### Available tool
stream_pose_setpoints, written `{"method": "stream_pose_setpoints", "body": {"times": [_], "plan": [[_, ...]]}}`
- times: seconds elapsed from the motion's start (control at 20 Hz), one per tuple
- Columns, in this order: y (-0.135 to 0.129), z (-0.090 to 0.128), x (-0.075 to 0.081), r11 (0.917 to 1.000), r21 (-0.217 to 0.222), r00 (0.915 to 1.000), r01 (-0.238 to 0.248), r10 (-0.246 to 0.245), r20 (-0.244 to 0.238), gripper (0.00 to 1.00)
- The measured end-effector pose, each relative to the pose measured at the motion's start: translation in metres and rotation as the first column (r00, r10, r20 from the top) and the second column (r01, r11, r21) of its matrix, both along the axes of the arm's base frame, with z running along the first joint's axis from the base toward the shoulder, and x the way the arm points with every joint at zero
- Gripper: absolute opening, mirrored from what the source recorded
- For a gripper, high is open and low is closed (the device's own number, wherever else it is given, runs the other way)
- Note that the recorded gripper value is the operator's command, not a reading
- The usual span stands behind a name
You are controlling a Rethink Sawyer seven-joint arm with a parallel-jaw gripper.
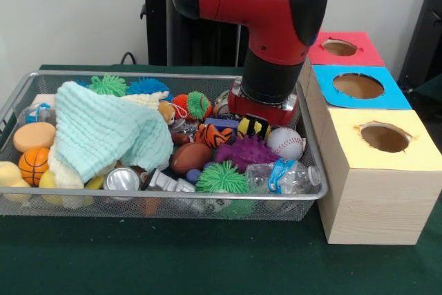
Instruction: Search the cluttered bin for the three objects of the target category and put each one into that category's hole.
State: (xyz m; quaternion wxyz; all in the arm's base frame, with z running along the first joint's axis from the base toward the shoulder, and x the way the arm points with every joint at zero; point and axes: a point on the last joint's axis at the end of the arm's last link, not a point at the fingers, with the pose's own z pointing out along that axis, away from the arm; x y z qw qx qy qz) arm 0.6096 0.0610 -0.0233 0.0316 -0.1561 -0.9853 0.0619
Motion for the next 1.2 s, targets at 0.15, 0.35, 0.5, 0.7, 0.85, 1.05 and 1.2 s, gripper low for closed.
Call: {"method": "stream_pose_setpoints", "body": {"times": [0.15, 0.35, 0.5, 0.7, 0.85, 1.05, 1.2], "plan": [[-0.017, 0.007, -0.004, 0.9991, 0.018, 0.9993, 0.038, -0.038, -0.005, 0.00], [-0.064, 0.013, -0.012, 0.9960, 0.019, 0.9962, 0.087, -0.087, -0.012, 0.00], [-0.099, 0.016, -0.018, 0.9936, 0.006, 0.9936, 0.113, -0.113, -0.006, 0.00], [-0.121, 0.016, -0.020, 0.9920, -0.004, 0.9920, 0.126, -0.126, 0.007, 0.00], [-0.120, 0.016, -0.020, 0.9923, -0.002, 0.9922, 0.124, -0.124, 0.008, 0.00], [-0.107, 0.020, -0.014, 0.9942, 0.011, 0.9941, 0.107, -0.107, 0.019, 0.00], [-0.097, 0.025, -0.010, 0.9957, 0.014, 0.9954, 0.091, -0.091, 0.029, 0.00]]}}
